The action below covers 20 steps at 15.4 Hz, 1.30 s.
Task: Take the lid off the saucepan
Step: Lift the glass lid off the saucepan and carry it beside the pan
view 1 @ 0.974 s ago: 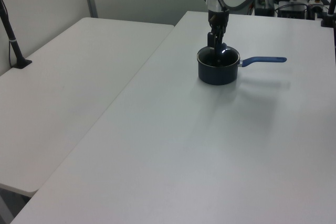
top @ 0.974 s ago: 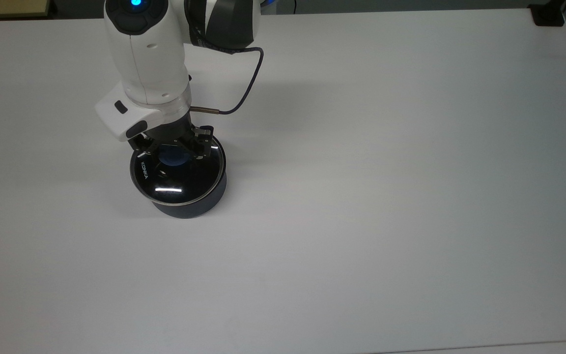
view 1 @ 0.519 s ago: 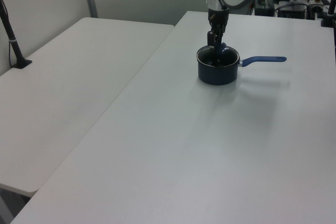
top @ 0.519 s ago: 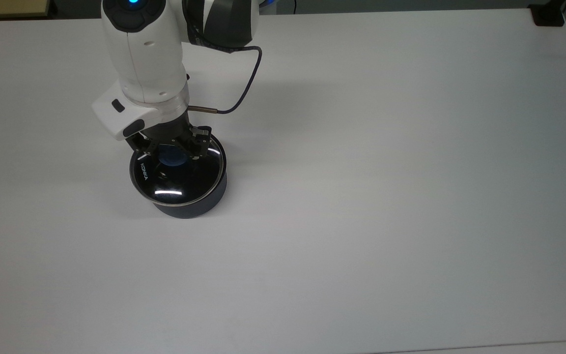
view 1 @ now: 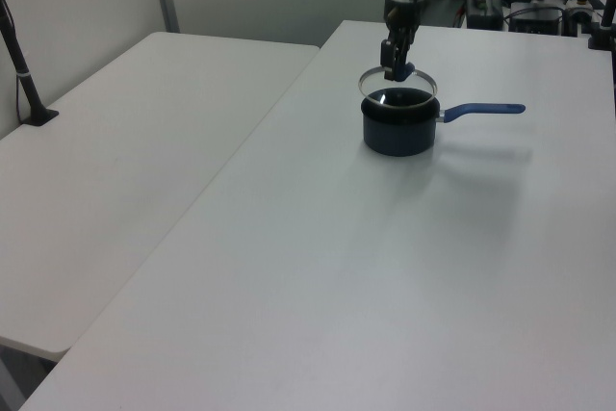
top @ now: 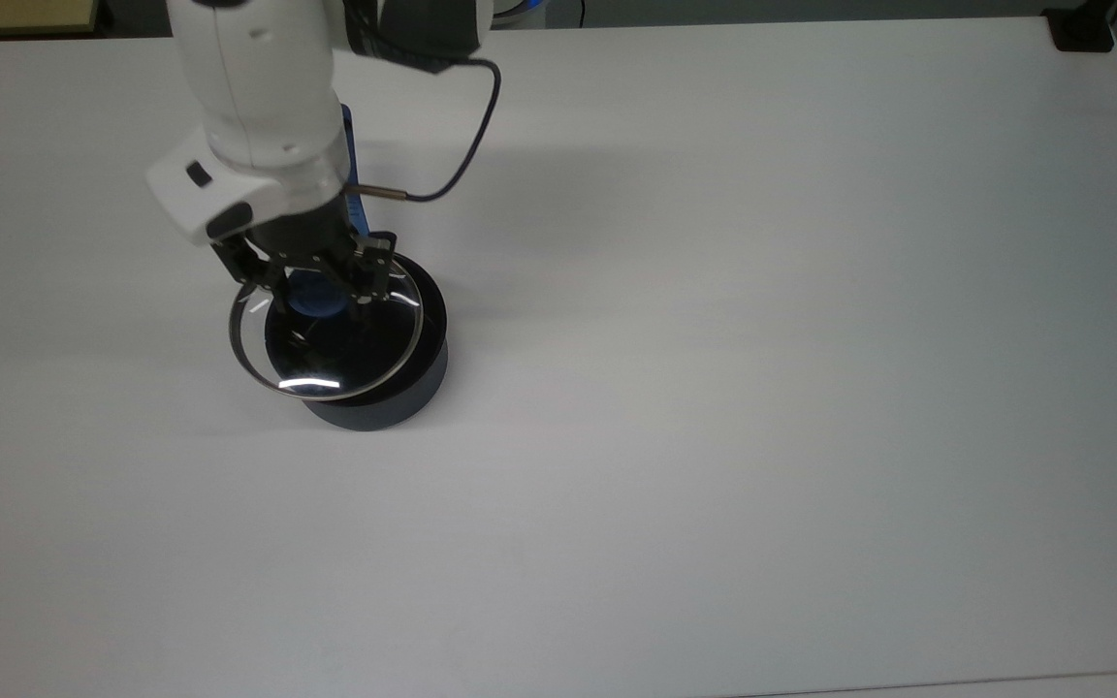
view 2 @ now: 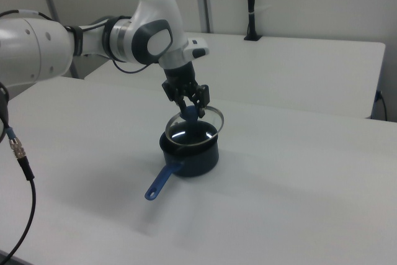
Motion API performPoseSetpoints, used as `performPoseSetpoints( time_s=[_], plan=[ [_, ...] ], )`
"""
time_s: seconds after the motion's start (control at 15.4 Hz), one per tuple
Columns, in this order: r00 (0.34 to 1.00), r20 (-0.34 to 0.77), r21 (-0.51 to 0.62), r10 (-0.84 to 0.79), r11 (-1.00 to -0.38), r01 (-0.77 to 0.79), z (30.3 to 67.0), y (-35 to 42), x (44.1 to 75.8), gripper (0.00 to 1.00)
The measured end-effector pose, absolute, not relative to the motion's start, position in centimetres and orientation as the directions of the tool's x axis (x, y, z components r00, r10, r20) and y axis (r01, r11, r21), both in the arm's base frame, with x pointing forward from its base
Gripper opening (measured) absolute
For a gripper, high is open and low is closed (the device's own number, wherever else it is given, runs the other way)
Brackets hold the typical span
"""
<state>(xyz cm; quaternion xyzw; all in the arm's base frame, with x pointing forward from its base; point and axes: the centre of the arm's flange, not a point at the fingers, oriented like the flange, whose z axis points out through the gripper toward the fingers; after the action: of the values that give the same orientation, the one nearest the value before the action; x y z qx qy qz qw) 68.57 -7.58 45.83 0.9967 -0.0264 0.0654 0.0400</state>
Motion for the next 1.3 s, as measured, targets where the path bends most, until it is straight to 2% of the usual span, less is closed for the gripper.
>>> performPoseSetpoints(
  time_s=[0.26, 0.65, 1.04, 1.3],
  plan=[
    [0.987, 0.153, 0.072, -0.050, -0.995, -0.062, 47.5, -7.7, 68.0, 0.62],
    [0.992, 0.123, 0.063, -0.029, -0.997, -0.037, 46.4, -6.1, 67.0, 0.62],
    [0.995, 0.091, 0.045, 0.037, -0.998, 0.033, 46.3, -1.5, 64.4, 0.62],
    [0.995, 0.030, 0.026, 0.093, -0.995, 0.092, 46.2, 2.0, 62.3, 0.62]
  ],
)
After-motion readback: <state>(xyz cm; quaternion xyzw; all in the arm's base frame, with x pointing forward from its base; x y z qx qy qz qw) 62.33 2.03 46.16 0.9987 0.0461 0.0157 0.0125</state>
